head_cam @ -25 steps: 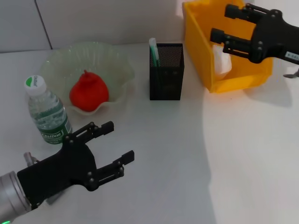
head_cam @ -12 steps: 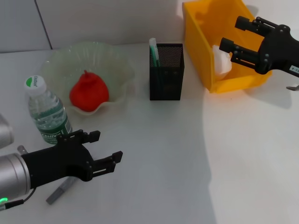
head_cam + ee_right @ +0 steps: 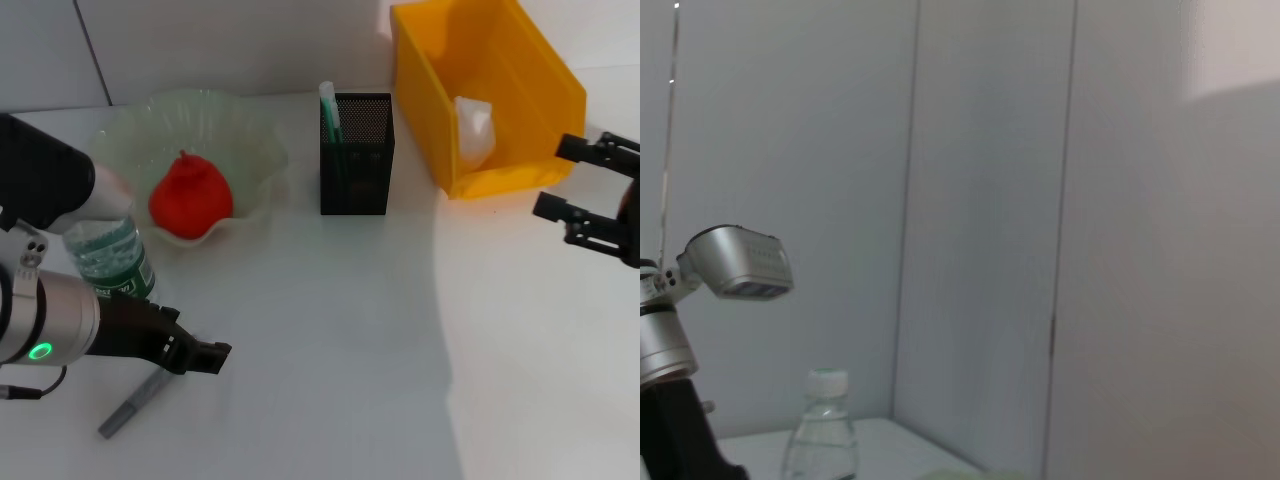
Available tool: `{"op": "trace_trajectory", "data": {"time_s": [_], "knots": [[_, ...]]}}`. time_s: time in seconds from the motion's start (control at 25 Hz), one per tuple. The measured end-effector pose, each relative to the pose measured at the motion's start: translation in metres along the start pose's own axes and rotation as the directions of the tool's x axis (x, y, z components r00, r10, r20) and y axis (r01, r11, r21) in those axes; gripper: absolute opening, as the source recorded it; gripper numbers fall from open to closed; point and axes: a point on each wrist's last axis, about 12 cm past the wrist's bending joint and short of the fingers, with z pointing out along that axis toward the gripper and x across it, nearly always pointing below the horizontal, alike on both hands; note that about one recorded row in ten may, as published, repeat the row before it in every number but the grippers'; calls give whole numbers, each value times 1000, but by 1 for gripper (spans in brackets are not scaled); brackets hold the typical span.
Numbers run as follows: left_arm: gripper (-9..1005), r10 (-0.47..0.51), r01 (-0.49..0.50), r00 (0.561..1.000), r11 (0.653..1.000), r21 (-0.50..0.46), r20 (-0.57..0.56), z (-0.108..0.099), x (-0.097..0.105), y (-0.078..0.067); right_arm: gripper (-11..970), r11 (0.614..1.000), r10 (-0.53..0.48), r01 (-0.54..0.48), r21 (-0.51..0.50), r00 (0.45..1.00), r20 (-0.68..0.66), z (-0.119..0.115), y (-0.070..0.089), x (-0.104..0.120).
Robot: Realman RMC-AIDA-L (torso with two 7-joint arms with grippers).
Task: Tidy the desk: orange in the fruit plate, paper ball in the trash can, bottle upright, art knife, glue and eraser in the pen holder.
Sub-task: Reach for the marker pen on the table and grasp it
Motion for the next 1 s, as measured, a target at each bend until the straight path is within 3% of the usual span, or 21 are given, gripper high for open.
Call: {"op": "trace_trajectory", "data": {"time_s": [0.16,0.36,0.4,0.48,0.52,0.6,1.0], "knots": [[778,8,-8,1000,1000,-7,-16,-1,-5,-1,709,998,4,-5,61,1000,25,-15,1,4],[778,12,-13,1000,1000,-10,-24,-1,-8,-3,709,997,5,-6,72,1000,13,-17,1,7],[778,16,-16,999,1000,-13,-45,-2,-18,-5,709,997,5,-5,71,1000,6,-16,2,8],[777,16,-16,999,1000,-13,-45,-2,-18,-5,709,997,5,-5,71,1000,-8,-15,2,10],[777,26,-31,992,999,-37,-125,-2,-36,-7,709,997,6,-5,74,1000,-14,-15,2,11],[776,42,-48,985,998,-35,-169,1,-44,-8,709,997,9,-7,79,1000,-24,-16,2,12],[757,43,-51,969,998,-28,-244,15,-48,-5,709,1000,21,-22,-13,997,-70,-25,15,17]]}}
